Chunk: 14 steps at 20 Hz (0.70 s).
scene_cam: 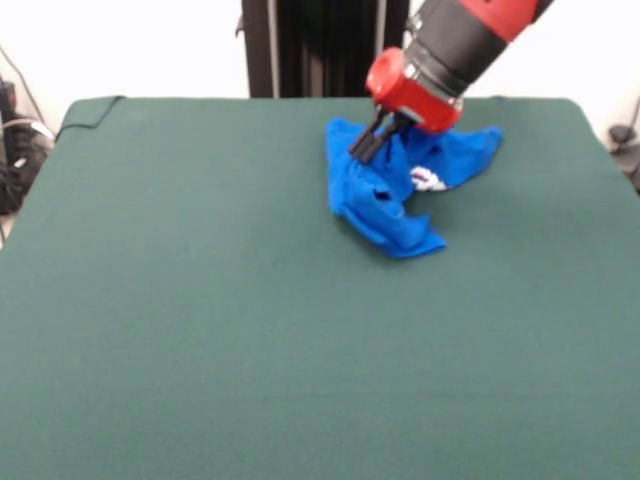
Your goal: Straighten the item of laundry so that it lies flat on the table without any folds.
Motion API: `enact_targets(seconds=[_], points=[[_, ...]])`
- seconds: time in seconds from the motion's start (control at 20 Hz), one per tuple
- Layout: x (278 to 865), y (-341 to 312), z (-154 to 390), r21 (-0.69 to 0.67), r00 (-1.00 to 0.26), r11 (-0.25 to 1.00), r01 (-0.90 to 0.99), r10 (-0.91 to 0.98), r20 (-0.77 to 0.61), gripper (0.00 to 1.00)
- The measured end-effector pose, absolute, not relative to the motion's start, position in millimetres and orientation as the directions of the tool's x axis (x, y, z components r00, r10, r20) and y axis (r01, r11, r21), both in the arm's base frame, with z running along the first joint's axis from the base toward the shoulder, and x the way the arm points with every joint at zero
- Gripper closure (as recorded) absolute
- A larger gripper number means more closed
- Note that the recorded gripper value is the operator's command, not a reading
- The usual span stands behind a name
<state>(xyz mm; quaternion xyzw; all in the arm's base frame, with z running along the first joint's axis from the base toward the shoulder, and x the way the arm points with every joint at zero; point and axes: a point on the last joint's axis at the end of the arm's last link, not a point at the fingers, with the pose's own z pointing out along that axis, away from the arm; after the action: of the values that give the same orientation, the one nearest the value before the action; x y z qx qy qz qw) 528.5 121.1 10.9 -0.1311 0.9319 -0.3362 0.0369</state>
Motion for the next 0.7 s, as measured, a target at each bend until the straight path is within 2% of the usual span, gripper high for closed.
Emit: enact_targets(seconds=[0.1, 0.7], points=[[536.3, 125.0, 23.6, -0.707, -0.958, 0.683, -0.185, -0.285, -0.025, 1.0], [572.2, 100.6, 71.9, -0.855, -0.94, 0.519, 0.0, -0.291, -0.177, 1.0]])
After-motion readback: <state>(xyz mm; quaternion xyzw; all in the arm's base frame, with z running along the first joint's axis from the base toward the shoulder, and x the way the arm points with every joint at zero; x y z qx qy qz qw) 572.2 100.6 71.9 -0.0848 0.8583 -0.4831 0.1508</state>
